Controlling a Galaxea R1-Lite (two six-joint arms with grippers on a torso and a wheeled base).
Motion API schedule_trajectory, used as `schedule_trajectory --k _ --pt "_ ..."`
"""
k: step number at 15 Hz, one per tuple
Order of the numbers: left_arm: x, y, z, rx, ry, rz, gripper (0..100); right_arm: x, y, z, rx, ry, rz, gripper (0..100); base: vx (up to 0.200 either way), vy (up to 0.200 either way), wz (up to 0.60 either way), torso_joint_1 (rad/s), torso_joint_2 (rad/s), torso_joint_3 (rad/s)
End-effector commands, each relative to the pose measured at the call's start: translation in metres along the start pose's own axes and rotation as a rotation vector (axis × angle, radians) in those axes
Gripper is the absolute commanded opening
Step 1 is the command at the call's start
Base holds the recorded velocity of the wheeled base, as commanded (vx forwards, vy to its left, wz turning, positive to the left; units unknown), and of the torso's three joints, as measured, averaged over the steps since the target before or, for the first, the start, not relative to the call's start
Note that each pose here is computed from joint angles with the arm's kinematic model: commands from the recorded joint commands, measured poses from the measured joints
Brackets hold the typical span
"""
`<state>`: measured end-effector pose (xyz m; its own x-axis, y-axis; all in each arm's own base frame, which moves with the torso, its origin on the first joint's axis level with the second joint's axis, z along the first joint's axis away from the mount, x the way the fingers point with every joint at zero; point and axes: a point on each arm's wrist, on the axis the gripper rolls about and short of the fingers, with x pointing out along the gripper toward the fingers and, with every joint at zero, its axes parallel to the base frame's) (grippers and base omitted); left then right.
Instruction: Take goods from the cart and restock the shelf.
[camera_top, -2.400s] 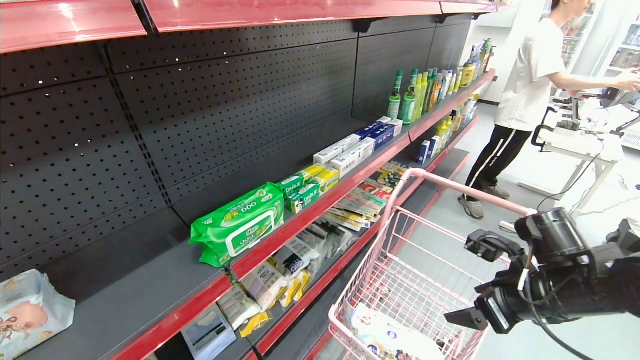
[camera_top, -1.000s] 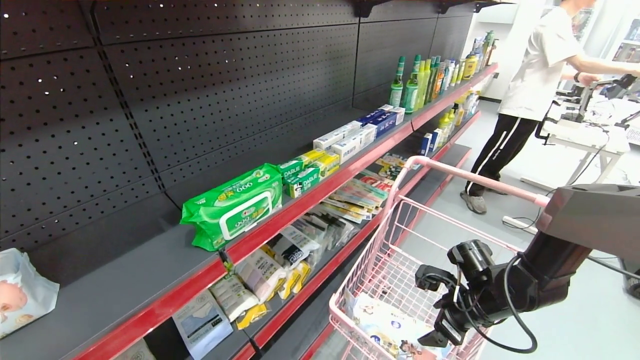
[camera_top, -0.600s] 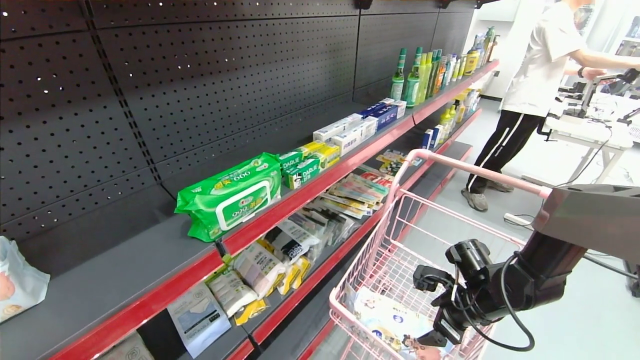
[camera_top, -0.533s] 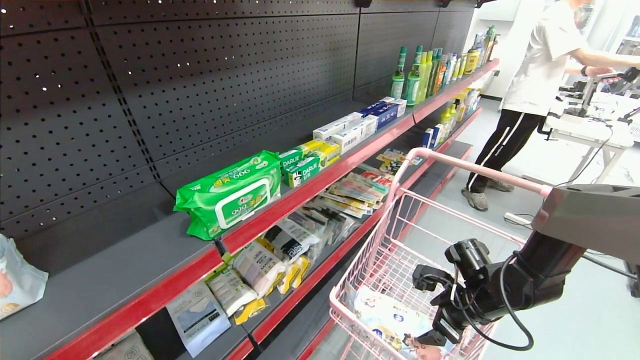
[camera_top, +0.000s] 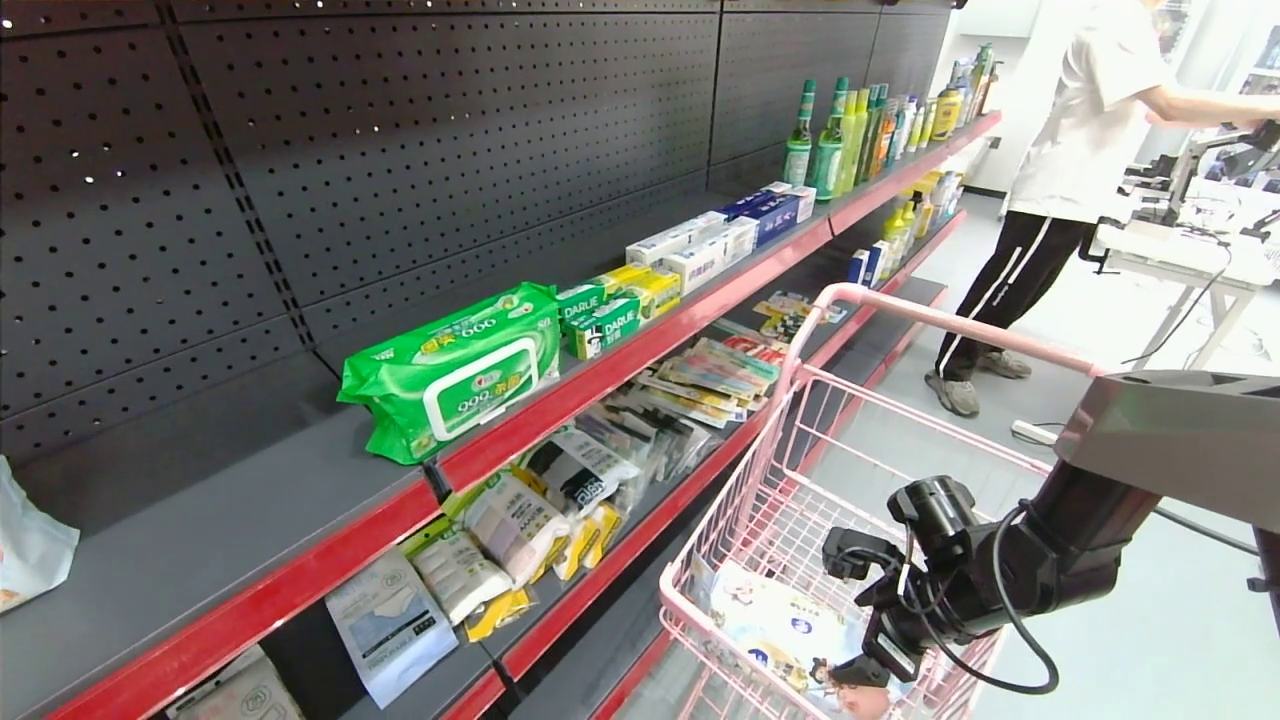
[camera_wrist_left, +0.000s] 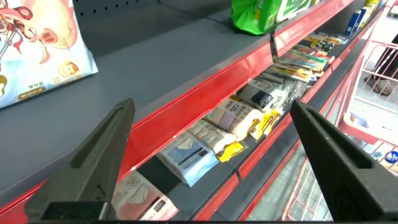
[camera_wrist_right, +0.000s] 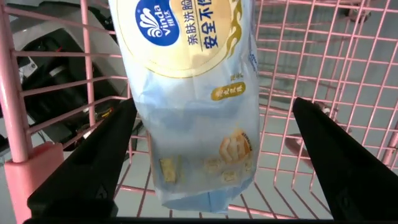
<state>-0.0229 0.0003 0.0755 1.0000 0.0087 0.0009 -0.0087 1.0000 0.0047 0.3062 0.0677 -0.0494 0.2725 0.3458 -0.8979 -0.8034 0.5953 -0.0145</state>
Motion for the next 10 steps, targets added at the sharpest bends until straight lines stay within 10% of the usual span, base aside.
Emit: schedule_trajectory --k 1,10 --pt "0.0001 0.0000 0.0002 0.000 -0.001 0.000 100 0.0033 -0.0013 0.0012 -0.004 0.000 0.001 100 0.000 0.000 0.00 0.000 0.00 0.000" --pt "0.0001 0.0000 0.0002 0.000 -0.001 0.000 100 0.0074 -0.0018 -0.0013 0.010 -0.010 0.029 100 0.000 0.000 0.00 -0.048 0.12 0.074"
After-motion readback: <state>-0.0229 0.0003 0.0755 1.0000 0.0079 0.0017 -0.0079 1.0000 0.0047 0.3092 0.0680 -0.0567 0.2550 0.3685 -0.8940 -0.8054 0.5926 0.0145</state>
